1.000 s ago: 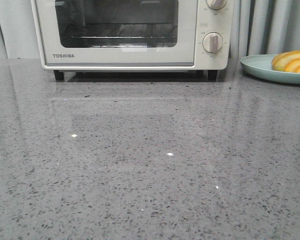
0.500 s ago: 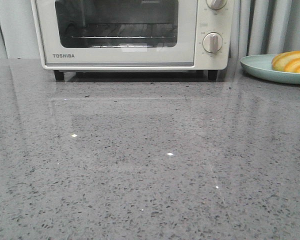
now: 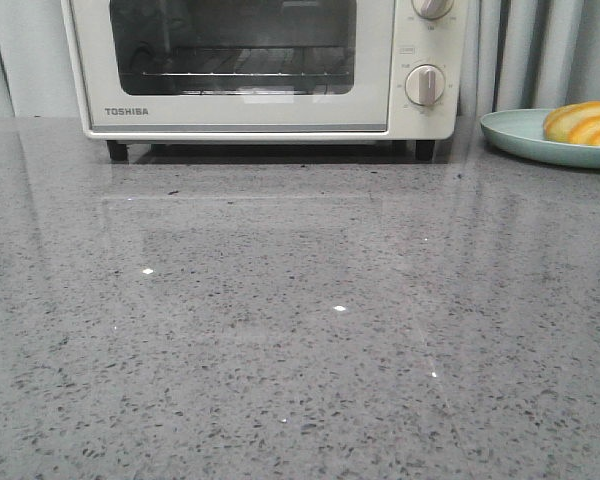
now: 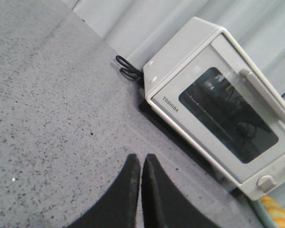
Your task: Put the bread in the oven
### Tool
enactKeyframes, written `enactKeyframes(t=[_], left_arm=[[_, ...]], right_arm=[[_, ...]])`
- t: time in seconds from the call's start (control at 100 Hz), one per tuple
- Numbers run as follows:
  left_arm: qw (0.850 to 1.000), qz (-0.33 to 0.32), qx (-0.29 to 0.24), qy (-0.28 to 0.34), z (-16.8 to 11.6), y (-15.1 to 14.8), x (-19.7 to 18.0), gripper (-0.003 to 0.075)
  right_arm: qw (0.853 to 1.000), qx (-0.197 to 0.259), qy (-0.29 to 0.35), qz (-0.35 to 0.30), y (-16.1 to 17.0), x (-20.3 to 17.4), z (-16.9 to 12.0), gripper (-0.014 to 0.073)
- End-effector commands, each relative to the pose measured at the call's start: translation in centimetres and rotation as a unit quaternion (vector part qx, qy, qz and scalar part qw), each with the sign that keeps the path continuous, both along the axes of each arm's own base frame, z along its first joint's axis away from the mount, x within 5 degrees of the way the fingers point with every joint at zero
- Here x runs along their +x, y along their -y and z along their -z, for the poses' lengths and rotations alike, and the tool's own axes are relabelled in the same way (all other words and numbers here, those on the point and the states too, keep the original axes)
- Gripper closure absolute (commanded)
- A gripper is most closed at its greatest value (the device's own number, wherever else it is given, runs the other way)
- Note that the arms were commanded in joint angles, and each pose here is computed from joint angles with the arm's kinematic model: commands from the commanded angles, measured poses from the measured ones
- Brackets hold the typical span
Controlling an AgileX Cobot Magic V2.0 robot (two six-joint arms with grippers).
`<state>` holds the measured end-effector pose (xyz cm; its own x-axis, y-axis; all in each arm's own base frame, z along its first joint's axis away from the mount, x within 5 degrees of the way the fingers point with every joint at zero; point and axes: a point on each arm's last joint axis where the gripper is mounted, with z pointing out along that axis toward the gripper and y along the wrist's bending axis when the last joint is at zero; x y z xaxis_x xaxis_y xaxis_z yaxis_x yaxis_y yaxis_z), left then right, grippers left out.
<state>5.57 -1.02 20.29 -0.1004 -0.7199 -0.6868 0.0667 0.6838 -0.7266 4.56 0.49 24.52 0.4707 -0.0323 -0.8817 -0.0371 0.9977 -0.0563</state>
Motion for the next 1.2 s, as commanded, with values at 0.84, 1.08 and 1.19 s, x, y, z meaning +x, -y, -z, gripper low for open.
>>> enactKeyframes(t=[0.84,1.08,1.19], left_arm=[[0.943,0.148,0.295,0.044,-18.5,5.3,12.7,0.0741],[0.918,0.215,0.327,0.063,-21.0,11.0,19.3,0.0741],[0.914,0.234,0.327,0.056,-21.1,13.1,22.5,0.0741]], right_arm=[[0.943,0.074,-0.325,0.007,0.1,10.3,-10.8,0.0651],[0.949,0.067,-0.308,-0.017,-0.6,10.4,-11.6,0.065],[0.948,0.063,-0.313,-0.014,-0.5,10.4,-11.5,0.0651]])
